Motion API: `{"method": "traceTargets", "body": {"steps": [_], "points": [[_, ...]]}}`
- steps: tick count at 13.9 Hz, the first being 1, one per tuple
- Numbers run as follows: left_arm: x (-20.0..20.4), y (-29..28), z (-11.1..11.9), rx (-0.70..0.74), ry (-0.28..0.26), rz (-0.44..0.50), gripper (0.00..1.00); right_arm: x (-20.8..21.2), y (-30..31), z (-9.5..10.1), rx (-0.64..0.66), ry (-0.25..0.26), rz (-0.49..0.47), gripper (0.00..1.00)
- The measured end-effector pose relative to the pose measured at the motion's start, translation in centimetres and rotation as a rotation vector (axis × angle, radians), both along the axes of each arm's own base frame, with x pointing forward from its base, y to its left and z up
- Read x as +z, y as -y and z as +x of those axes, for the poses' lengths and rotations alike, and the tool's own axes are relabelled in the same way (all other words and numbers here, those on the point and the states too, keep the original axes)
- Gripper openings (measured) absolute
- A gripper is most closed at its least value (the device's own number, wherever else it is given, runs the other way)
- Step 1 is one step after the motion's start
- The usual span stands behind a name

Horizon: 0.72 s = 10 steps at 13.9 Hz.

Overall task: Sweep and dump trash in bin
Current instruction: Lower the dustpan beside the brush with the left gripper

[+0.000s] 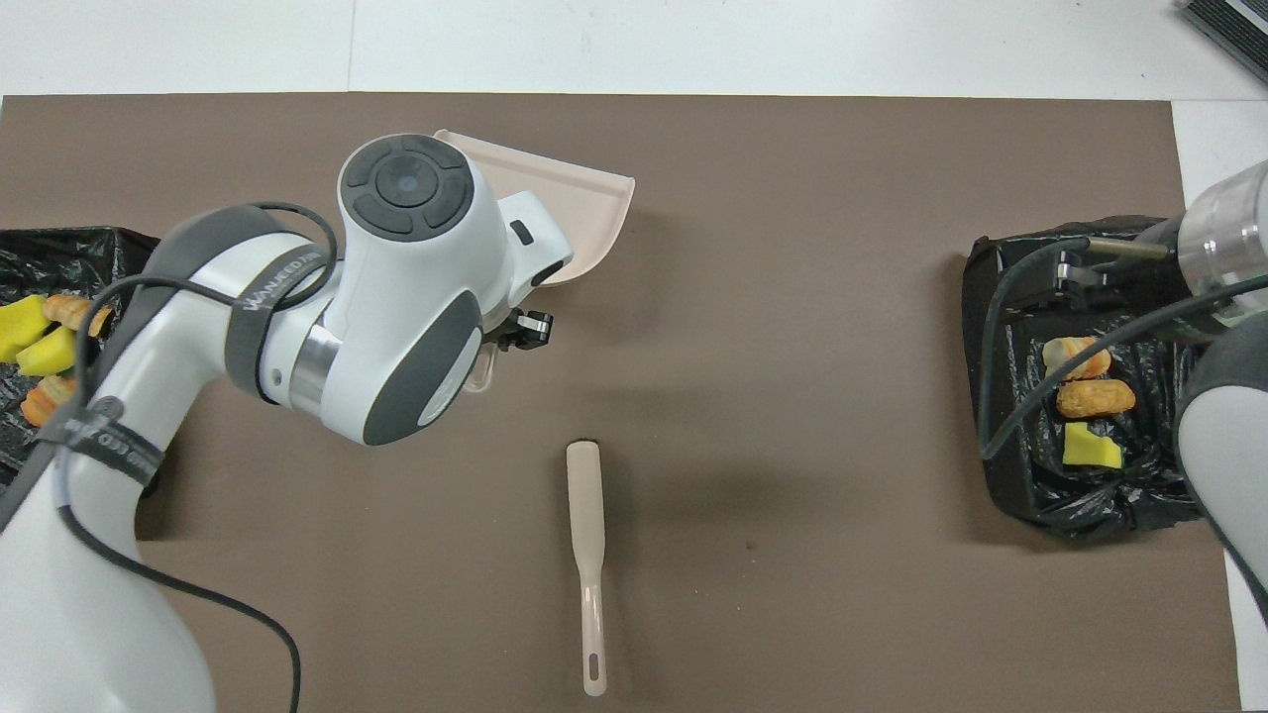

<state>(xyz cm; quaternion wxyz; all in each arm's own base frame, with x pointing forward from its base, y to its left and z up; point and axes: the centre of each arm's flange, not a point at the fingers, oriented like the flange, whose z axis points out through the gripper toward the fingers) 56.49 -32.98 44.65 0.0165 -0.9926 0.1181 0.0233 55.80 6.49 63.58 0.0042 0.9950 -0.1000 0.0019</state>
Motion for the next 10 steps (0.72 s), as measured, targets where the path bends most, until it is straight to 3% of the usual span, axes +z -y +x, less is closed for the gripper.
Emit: {"method": "traceTargets", "body": {"steps": [4,10], "points": [[-3.0,4.6,-1.1,0.089,0.023,-0.043,0.31,0.0,0.7,0.1,-0.015,0.0,0.01,1.0],[-8.0,7.2,-3.9,0.073,0.016,-0.053,0.31,0.0,1.2,0.1,-0.024,0.001,0.011,1.0]]}}
